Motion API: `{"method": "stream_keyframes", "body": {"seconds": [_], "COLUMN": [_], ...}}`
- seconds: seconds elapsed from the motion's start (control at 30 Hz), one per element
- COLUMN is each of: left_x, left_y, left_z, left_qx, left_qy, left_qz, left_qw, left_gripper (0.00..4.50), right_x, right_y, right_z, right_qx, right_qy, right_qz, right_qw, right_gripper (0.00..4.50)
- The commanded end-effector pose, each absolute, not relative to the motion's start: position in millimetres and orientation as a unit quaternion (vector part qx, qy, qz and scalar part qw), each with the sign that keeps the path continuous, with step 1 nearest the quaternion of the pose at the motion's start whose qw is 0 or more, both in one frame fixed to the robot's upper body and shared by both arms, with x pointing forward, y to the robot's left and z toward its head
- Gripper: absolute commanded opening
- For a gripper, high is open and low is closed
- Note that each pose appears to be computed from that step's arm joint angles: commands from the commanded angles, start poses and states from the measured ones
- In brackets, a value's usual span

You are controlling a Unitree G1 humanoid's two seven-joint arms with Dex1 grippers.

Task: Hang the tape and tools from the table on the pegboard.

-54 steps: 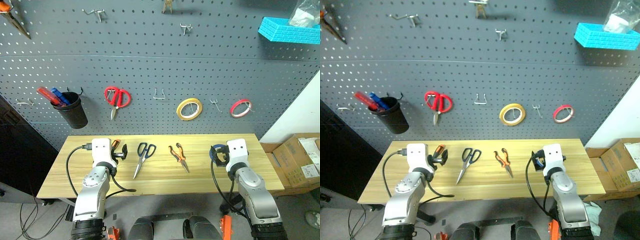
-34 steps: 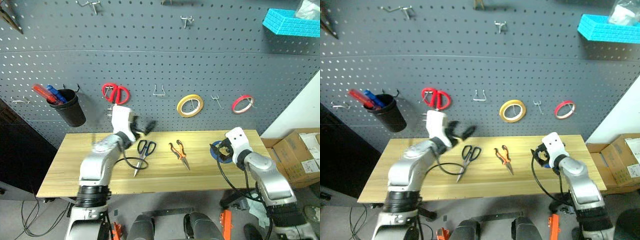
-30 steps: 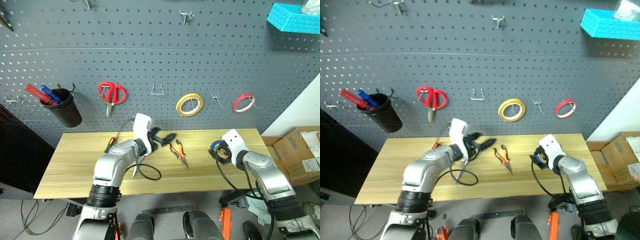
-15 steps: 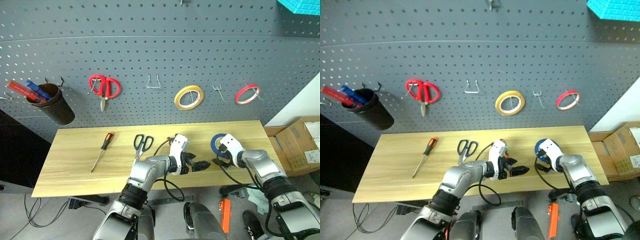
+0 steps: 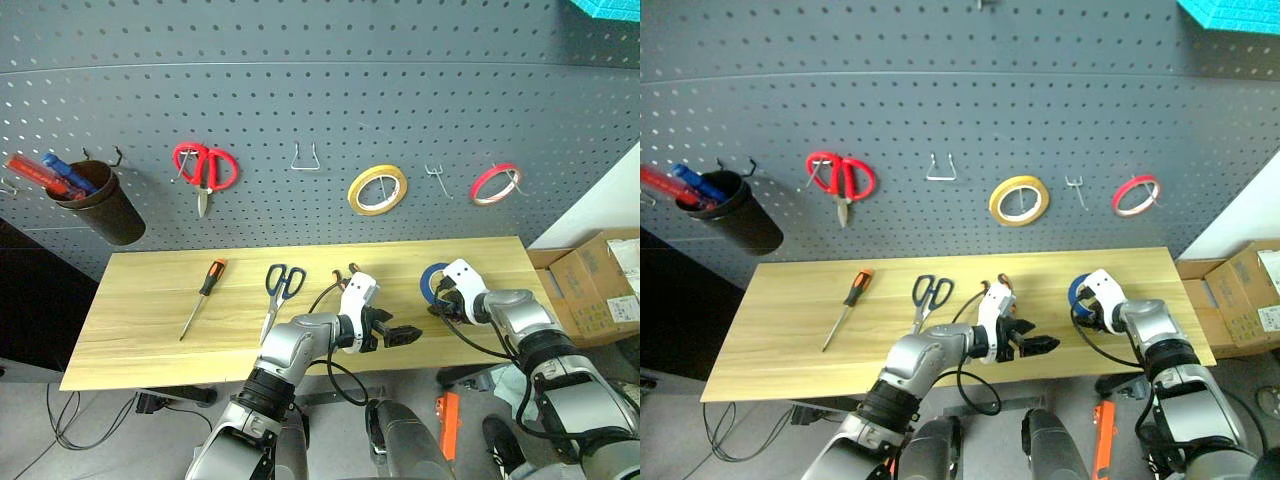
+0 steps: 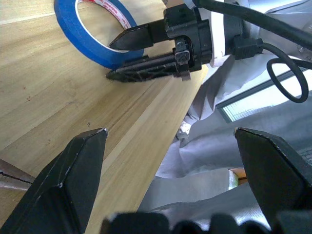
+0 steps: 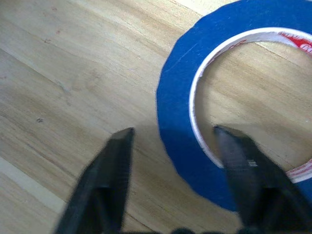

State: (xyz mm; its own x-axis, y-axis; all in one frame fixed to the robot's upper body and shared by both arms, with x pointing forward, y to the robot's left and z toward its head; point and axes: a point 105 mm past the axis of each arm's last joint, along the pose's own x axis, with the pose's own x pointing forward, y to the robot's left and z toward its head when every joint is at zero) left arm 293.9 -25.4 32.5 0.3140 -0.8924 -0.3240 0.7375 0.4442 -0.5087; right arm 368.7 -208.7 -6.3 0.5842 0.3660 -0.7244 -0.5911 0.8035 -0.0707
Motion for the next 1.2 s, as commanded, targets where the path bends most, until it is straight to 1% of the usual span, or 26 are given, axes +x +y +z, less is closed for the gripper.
{"method": "stream_keyframes", "body": {"seconds": [0.03, 0.07, 0.13, 0.23, 0.33, 0.4, 0.5, 0.6, 0.67, 0.73, 0.8, 0.9, 1.07, 1.13, 1.2], "left_x": [295, 297, 299, 305, 307, 298, 276, 262, 261, 263, 273, 287, 308, 314, 316], "left_y": [-31, -30, -30, -27, -17, -9, 3, 17, 25, 29, 35, 40, 41, 43, 45], "left_z": [42, 43, 44, 52, 74, 93, 118, 142, 154, 158, 161, 163, 168, 169, 169], "left_qx": [-0.135, -0.133, -0.129, -0.122, -0.126, -0.143, -0.165, -0.198, -0.213, -0.213, -0.211, -0.208, -0.194, -0.189, -0.187], "left_qy": [0.268, 0.266, 0.26, 0.241, 0.198, 0.17, 0.142, 0.126, 0.119, 0.119, 0.112, 0.105, 0.085, 0.079, 0.076], "left_qz": [-0.521, -0.52, -0.519, -0.517, -0.524, -0.543, -0.581, -0.602, -0.605, -0.603, -0.587, -0.567, -0.548, -0.541, -0.537], "left_qw": [0.799, 0.8, 0.804, 0.812, 0.819, 0.81, 0.785, 0.763, 0.758, 0.76, 0.774, 0.79, 0.809, 0.815, 0.819], "left_gripper": [4.5, 4.5, 4.5, 4.5, 4.5, 4.5, 4.5, 4.5, 4.5, 4.5, 4.5, 4.5, 4.5, 4.5, 4.5], "right_x": [365, 365, 364, 364, 352, 329, 290, 268, 264, 269, 285, 307, 342, 355, 362], "right_y": [-210, -211, -212, -216, -210, -199, -182, -170, -165, -160, -154, -149, -144, -142, -142], "right_z": [-13, -13, -12, -6, 17, 36, 64, 84, 92, 99, 114, 128, 143, 145, 143], "right_qx": [-0.147, -0.147, -0.149, -0.191, -0.241, -0.269, -0.31, -0.378, -0.4, -0.415, -0.425, -0.427, -0.421, -0.413, -0.404], "right_qy": [0.374, 0.374, 0.37, 0.341, 0.263, 0.202, 0.117, 0.039, 0.004, -0.028, -0.075, -0.116, -0.151, -0.155, -0.151], "right_qz": [0.276, 0.276, 0.273, 0.269, 0.269, 0.261, 0.23, 0.196, 0.174, 0.16, 0.147, 0.144, 0.165, 0.182, 0.195], "right_qw": [0.873, 0.873, 0.876, 0.88, 0.895, 0.905, 0.915, 0.904, 0.9, 0.895, 0.89, 0.885, 0.879, 0.879, 0.881], "right_gripper": [1.34, 0.99, 0.55, 0.55, 0.55, 0.55, 0.55, 0.55, 0.55, 0.55, 0.55, 0.55, 0.55, 0.55, 0.55]}}
